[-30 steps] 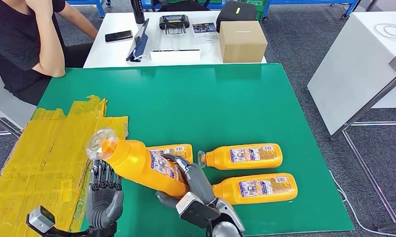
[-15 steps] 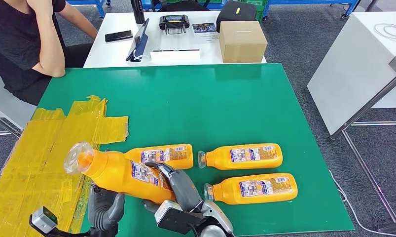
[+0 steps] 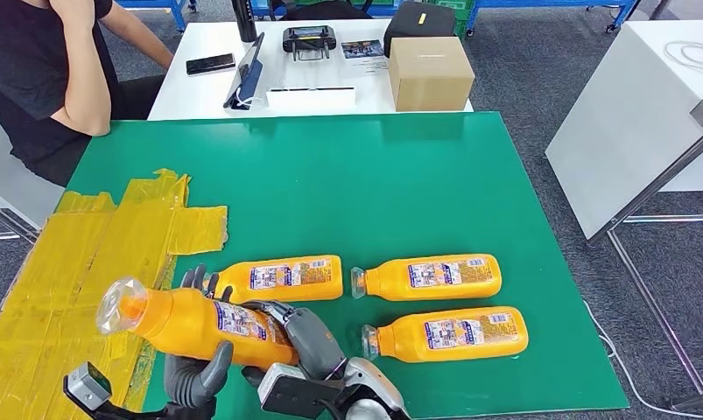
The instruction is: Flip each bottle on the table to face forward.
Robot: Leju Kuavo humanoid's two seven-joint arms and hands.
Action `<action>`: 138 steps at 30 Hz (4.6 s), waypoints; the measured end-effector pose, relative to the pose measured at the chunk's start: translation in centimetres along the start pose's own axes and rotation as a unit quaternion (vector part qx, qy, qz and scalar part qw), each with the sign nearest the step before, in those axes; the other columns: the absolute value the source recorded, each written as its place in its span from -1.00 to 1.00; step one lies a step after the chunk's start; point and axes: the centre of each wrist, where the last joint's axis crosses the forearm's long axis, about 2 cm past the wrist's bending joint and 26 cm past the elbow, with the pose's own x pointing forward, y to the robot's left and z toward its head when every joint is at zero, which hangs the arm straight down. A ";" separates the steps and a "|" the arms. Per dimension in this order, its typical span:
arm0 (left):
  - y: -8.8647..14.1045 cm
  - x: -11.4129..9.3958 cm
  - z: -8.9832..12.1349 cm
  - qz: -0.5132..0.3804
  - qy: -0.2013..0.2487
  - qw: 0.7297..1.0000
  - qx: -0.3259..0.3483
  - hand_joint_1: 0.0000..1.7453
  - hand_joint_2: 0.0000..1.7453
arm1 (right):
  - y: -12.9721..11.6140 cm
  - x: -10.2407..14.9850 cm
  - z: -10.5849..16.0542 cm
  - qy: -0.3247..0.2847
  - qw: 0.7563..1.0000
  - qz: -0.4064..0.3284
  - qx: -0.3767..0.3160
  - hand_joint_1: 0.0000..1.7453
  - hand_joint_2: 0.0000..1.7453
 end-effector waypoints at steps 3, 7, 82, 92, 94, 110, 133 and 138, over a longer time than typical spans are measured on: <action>0.0 0.0 0.0 -0.006 0.001 1.000 0.002 0.00 1.00 | 0.2 -0.3 -0.2 0.006 1.000 0.002 0.006 1.00 1.00; 0.1 0.0 0.1 -0.010 0.002 1.000 0.003 1.00 1.00 | 0.3 -0.7 -0.5 0.012 1.000 0.004 0.010 1.00 1.00; 14.3 6.2 -0.3 -0.796 0.063 0.588 -0.129 1.00 1.00 | -13.0 -2.9 -1.2 0.048 0.997 0.048 -0.040 -1.00 1.00; 16.7 7.1 -0.7 -0.815 0.112 0.542 -0.171 1.00 1.00 | -13.4 -3.0 -2.6 0.057 0.997 0.052 -0.013 -1.00 1.00; 17.0 7.3 -0.7 -0.816 0.119 0.538 -0.175 1.00 1.00 | -13.4 -3.1 -2.8 0.059 0.997 0.052 -0.010 -1.00 1.00; 21.6 15.6 1.5 -0.749 0.239 0.571 -0.237 -1.00 -1.00 | -15.2 -4.6 -5.8 0.112 0.989 0.079 0.052 -1.00 1.00; 16.5 16.6 0.1 -0.538 0.122 0.813 -0.189 -1.00 -1.00 | -14.1 -6.5 -6.6 0.215 0.958 0.129 0.137 -1.00 1.00; 15.3 16.5 -1.4 -0.487 0.101 0.843 -0.208 -1.00 -1.00 | -13.5 -6.9 -6.5 0.239 0.945 0.159 0.160 -1.00 1.00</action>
